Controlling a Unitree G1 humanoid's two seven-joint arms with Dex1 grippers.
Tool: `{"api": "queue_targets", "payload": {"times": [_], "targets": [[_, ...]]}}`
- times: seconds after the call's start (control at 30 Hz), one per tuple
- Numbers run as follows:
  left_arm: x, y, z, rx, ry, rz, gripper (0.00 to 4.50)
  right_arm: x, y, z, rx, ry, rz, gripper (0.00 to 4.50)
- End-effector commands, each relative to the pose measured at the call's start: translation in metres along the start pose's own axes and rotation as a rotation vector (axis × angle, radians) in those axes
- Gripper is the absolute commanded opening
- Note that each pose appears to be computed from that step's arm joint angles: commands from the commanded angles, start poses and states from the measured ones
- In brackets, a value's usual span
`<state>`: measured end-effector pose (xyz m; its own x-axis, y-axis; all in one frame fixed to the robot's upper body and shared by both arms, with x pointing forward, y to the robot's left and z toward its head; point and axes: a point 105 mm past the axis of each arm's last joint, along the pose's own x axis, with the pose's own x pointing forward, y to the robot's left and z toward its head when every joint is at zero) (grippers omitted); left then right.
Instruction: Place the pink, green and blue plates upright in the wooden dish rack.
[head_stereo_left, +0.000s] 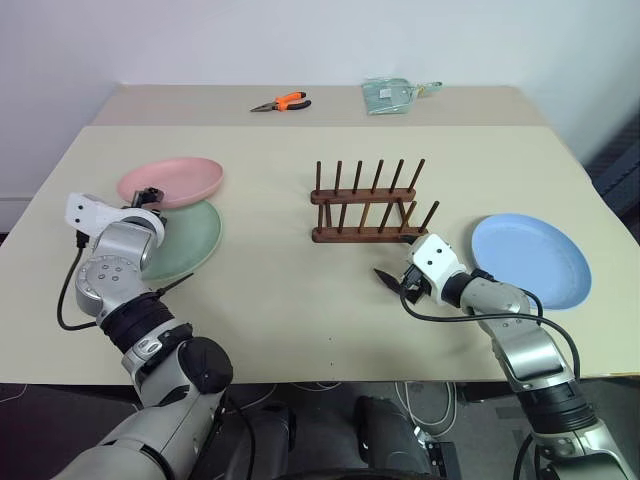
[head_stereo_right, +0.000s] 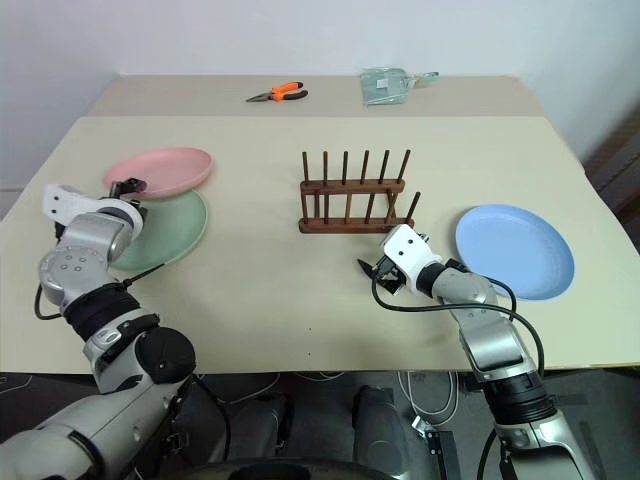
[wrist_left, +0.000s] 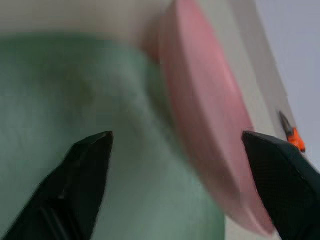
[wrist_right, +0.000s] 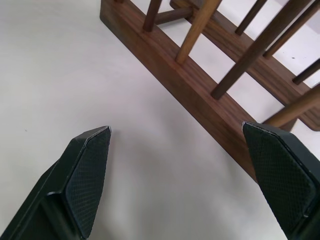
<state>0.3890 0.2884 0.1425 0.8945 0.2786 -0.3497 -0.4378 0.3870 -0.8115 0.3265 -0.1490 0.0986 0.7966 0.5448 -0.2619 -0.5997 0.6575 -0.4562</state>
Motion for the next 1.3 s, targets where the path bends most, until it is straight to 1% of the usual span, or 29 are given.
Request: {"api": "queue_targets", "payload": {"times": [0.03, 0.1, 0.13, 0.17, 0.2, 0.27, 0.33, 0.4, 0.5, 0.57, 0.63, 0.77, 0.83, 0.87, 0.97, 1.0, 1.07, 1.1, 1.17, 1.2, 1.23, 1.27, 1.3], "targets": [[0.004, -0.025, 0.011, -0.021, -0.016, -0.091, 2.46, -0.005, -0.010, 0.015, 0.010, -0.059, -0.028, 4.27], [0.007, -0.032, 0.010, 0.006, -0.010, -0.131, 1.49, -0.010, -0.012, 0.019, 0.040, -0.065, -0.016, 4.50], [0.008, -0.036, 0.009, 0.023, -0.008, -0.151, 1.01, -0.012, -0.012, 0.020, 0.036, -0.067, -0.010, 4.50], [0.006, -0.046, 0.006, 0.074, -0.004, -0.203, 0.47, -0.016, -0.013, 0.024, 0.016, -0.072, -0.007, 4.50], [0.000, -0.063, 0.002, 0.160, -0.010, -0.287, 0.06, -0.019, -0.016, 0.033, -0.012, -0.095, -0.008, 4.50], [-0.019, -0.098, -0.013, 0.305, -0.017, -0.475, 0.06, -0.024, -0.019, 0.058, -0.075, -0.164, -0.010, 4.50], [-0.043, -0.127, -0.036, 0.437, 0.007, -0.642, 0.06, -0.024, -0.019, 0.088, -0.181, -0.239, -0.003, 4.50], [-0.064, -0.147, -0.059, 0.536, 0.038, -0.768, 0.06, -0.021, -0.021, 0.109, -0.311, -0.277, -0.022, 4.50], [-0.090, -0.167, -0.087, 0.618, 0.082, -0.895, 0.06, -0.011, -0.027, 0.133, -0.529, -0.301, -0.076, 4.50], [-0.104, -0.175, -0.101, 0.649, 0.111, -0.952, 0.06, -0.001, -0.027, 0.142, -0.686, -0.296, -0.098, 4.50], [-0.117, -0.180, -0.112, 0.670, 0.149, -1.003, 0.06, 0.012, -0.029, 0.142, -0.874, -0.265, -0.123, 4.50], [-0.130, -0.181, -0.121, 0.665, 0.209, -1.052, 0.06, 0.027, -0.036, 0.135, -1.042, -0.230, -0.156, 4.50], [-0.135, -0.178, -0.124, 0.679, 0.238, -1.067, 0.01, 0.032, -0.041, 0.132, -1.070, -0.220, -0.179, 3.95], [-0.135, -0.176, -0.125, 0.686, 0.244, -1.064, 0.01, 0.032, -0.043, 0.131, -1.067, -0.217, -0.186, 3.61], [-0.132, -0.168, -0.125, 0.695, 0.269, -1.047, 0.01, 0.033, -0.047, 0.131, -1.075, -0.215, -0.217, 2.17], [-0.132, -0.166, -0.125, 0.689, 0.278, -1.044, 0.01, 0.032, -0.048, 0.131, -1.082, -0.215, -0.224, 1.58], [-0.132, -0.164, -0.125, 0.665, 0.290, -1.050, 0.01, 0.032, -0.048, 0.132, -1.093, -0.217, -0.233, 0.63], [-0.133, -0.165, -0.124, 0.629, 0.295, -1.053, 0.37, 0.031, -0.048, 0.132, -1.097, -0.221, -0.241, 0.09], [-0.130, -0.176, -0.109, 0.456, 0.268, -1.053, 1.16, 0.027, -0.047, 0.138, -1.095, -0.248, -0.269, 0.00], [-0.128, -0.183, -0.097, 0.378, 0.229, -1.050, 1.65, 0.024, -0.048, 0.140, -1.079, -0.262, -0.279, 0.00], [-0.125, -0.186, -0.087, 0.335, 0.187, -1.038, 2.08, 0.022, -0.048, 0.142, -1.050, -0.278, -0.289, 0.00], [-0.118, -0.186, -0.076, 0.335, 0.137, -1.003, 2.63, 0.016, -0.050, 0.147, -0.991, -0.308, -0.300, 0.00], [-0.110, -0.182, -0.068, 0.365, 0.091, -0.963, 2.63, 0.011, -0.053, 0.151, -0.919, -0.339, -0.310, 0.00]]}}
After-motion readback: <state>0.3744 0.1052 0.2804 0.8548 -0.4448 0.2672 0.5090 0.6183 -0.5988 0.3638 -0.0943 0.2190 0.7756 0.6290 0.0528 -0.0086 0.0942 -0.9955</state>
